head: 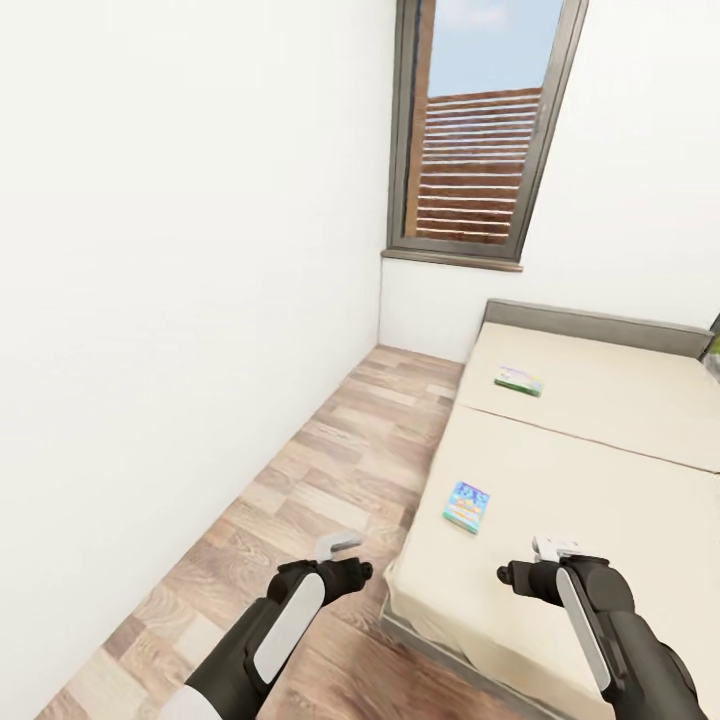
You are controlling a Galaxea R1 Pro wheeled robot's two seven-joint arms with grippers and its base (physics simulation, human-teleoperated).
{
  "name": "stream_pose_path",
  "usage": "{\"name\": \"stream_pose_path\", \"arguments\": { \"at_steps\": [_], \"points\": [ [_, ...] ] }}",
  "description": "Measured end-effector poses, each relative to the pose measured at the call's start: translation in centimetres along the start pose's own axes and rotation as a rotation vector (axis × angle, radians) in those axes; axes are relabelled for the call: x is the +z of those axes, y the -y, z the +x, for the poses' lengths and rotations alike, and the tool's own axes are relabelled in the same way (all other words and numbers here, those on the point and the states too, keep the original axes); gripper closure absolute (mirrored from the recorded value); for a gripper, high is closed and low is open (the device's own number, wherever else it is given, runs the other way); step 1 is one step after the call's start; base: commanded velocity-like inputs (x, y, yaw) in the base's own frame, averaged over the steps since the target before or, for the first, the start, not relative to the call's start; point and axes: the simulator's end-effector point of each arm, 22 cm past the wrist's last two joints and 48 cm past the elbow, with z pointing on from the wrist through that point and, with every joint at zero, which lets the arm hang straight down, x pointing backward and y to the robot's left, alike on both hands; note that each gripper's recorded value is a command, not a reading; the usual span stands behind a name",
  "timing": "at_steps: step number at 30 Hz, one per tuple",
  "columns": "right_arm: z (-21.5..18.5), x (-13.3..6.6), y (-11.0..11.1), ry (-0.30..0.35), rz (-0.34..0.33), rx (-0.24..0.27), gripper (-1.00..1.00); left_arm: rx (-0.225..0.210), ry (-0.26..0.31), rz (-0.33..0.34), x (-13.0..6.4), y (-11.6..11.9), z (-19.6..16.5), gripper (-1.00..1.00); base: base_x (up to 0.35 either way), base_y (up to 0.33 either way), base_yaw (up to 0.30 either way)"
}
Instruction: Put all the toys in the child's room - the three board games (two on the bed and one on the table), the two jigsaw puzzles on the table, and the tennis ball on the table - inside the toy box on the table in the child's room.
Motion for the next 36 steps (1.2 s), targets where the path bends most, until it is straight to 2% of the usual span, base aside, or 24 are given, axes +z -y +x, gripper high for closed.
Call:
{"name": "stream_pose_path", "arguments": {
  "at_steps": [13, 22, 27, 30, 34, 36],
  "points": [
    [-0.1, 0.0, 0.1, 0.001, 0.001, 0.001, -1.00, -0.023, 0.002, -0.008, 0.0, -0.7, -0.3, -1.00, 0.079, 0.073, -0.273],
    [-0.1, 0.0, 0.1, 0.004, 0.002, 0.000, -1.00, -0.025, 0.003, -0.008, 0.1, -0.8, -0.3, -1.00, 0.022, 0.017, -0.086],
    [-0.5, -0.1, 0.3, 0.007, 0.007, 0.003, -1.00, -0.018, 0.003, -0.009, 0.0, -0.8, -0.2, -1.00, 0.193, 0.108, -0.019],
    [-0.8, -0.2, 0.8, 0.015, 0.011, 0.019, -1.00, -0.018, 0.004, -0.010, 0.0, -0.9, -0.2, -1.00, 0.247, 0.111, -0.010],
    [-1.6, -0.3, 2.1, 0.049, 0.019, 0.077, -1.00, -0.019, 0.005, -0.012, 0.0, -1.0, -0.3, -1.00, 0.276, 0.126, -0.005],
    [-1.8, -0.3, 2.4, 0.062, 0.021, 0.090, -1.00, -0.020, 0.005, -0.012, 0.0, -1.0, -0.3, -1.00, 0.290, 0.148, -0.003]
  ]
}}
